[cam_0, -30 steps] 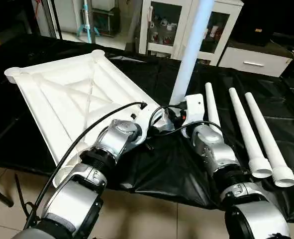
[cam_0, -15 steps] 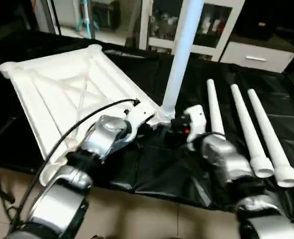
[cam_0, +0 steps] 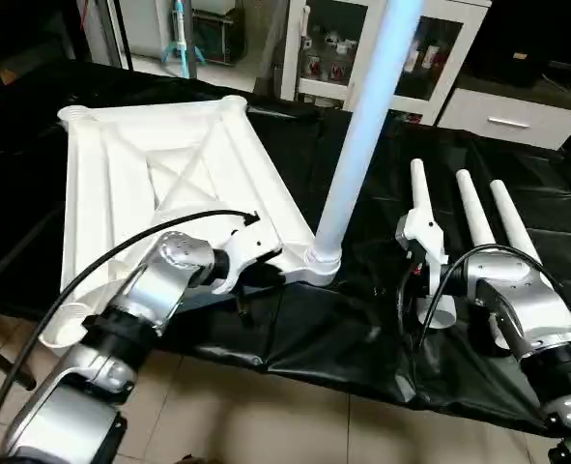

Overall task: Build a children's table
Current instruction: Rotate leg to tighten

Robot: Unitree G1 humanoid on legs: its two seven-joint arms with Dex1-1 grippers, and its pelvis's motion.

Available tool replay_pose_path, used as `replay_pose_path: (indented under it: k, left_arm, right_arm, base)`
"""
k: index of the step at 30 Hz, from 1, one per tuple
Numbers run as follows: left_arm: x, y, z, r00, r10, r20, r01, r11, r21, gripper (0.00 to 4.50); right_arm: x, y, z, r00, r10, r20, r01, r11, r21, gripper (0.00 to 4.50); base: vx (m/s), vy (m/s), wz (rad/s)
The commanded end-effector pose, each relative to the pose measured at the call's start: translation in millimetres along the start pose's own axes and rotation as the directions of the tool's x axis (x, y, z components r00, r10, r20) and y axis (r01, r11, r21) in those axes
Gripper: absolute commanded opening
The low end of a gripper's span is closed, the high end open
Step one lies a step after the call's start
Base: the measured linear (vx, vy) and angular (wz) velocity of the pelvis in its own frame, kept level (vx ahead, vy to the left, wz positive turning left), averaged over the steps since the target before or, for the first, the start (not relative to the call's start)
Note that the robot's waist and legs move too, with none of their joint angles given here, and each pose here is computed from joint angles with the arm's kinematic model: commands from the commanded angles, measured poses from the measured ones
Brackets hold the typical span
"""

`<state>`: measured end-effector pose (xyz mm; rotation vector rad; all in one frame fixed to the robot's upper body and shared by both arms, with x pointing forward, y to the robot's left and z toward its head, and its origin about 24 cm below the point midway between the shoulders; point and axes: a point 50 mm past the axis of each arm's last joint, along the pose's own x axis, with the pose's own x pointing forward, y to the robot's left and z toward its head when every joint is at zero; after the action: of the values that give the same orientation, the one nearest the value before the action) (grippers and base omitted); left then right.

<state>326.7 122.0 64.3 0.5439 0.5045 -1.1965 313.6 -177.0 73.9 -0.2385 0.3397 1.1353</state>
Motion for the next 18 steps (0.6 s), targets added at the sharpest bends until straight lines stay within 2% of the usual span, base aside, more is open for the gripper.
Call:
replay_pose_path:
  k: [1, 7, 17, 18]
  left_arm:
    - [10, -16.8, -10.3, 0.991, -0.126, -0.055, 0.127, 0.992, 0.012, 0.0]
    - [7, -29.8, -6.8, 0.967, -0.251, -0.043, 0.253, 0.966, 0.057, 0.0]
    - [3, -33.6, -7.6, 0.954, -0.29, -0.069, 0.295, 0.952, 0.076, 0.0]
    - [3, -33.6, -7.6, 0.954, -0.29, -0.069, 0.295, 0.952, 0.076, 0.0]
  right_arm:
    - [-1.3, -2.2, 3.0, 1.0, -0.001, -0.03, 0.0, 1.0, -0.028, 4.48]
    - [14.1, 2.6, 4.3, 0.998, 0.066, -0.02, -0.066, 0.997, -0.027, 4.48]
    - [22.0, 11.7, 4.7, 0.976, 0.215, -0.029, -0.216, 0.975, -0.044, 4.48]
    - [22.0, 11.7, 4.7, 0.976, 0.215, -0.029, -0.216, 0.975, -0.044, 4.32]
  base:
    - [0.0, 0.0, 0.0]
    - [0.0, 0.0, 0.0]
    - [0.0, 0.0, 0.0]
    - [0.0, 0.0, 0.0]
